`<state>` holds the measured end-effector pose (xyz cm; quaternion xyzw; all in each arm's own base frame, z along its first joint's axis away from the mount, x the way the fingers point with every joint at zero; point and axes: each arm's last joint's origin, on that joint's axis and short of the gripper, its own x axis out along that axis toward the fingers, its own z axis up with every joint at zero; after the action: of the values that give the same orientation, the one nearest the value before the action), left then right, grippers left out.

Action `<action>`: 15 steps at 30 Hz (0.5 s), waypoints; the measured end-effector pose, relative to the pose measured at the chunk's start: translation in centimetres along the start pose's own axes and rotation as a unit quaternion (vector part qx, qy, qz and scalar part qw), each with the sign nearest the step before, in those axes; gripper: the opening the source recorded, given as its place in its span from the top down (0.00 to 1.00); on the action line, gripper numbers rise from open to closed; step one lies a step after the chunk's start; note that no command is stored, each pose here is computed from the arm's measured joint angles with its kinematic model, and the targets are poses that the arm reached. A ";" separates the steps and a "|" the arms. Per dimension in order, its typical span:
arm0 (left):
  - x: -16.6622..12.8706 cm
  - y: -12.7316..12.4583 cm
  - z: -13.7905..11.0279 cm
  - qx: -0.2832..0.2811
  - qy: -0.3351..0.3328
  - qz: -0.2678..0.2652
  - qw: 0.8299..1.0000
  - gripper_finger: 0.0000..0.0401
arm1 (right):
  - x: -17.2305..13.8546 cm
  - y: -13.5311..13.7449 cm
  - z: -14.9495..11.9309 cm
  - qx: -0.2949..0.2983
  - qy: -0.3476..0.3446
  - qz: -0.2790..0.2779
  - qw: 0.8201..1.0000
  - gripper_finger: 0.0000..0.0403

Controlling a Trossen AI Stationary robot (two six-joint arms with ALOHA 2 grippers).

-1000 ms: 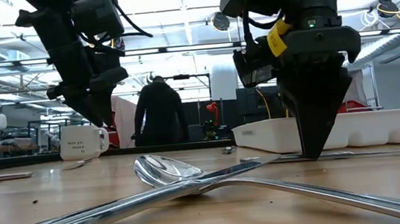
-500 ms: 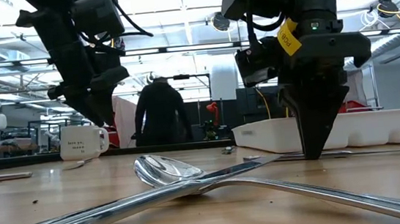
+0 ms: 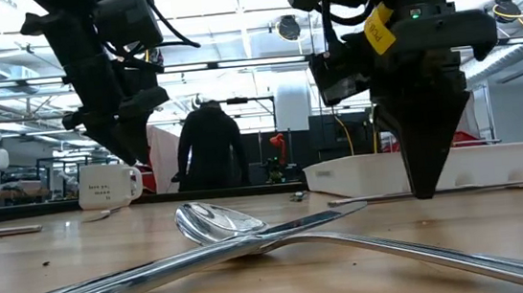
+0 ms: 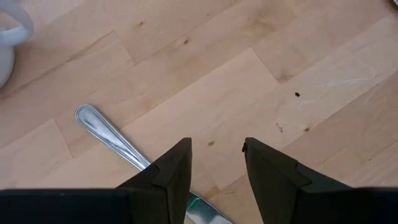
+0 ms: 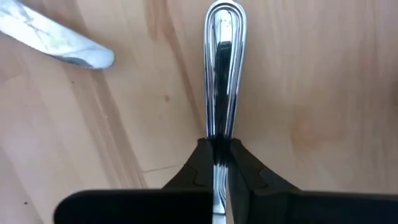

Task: Sort silverware
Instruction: Put the knife in the left section of the silverware tray

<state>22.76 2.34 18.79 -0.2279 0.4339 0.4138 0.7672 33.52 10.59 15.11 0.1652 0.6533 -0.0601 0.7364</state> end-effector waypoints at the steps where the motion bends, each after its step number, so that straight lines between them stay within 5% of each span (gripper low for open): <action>1: 0.0 0.0 0.0 0.000 0.000 0.000 1.000 0.61 | -0.1 0.0 0.0 0.002 0.002 -0.001 1.000 1.00; 15: 0.0 0.0 0.0 0.003 0.000 0.000 1.000 0.61 | -4.0 1.0 2.1 -0.019 -0.020 -0.002 1.000 1.00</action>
<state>22.75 2.34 18.79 -0.2256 0.4352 0.4126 0.7678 35.22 10.33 19.35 0.1482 0.6397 -0.0526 0.7523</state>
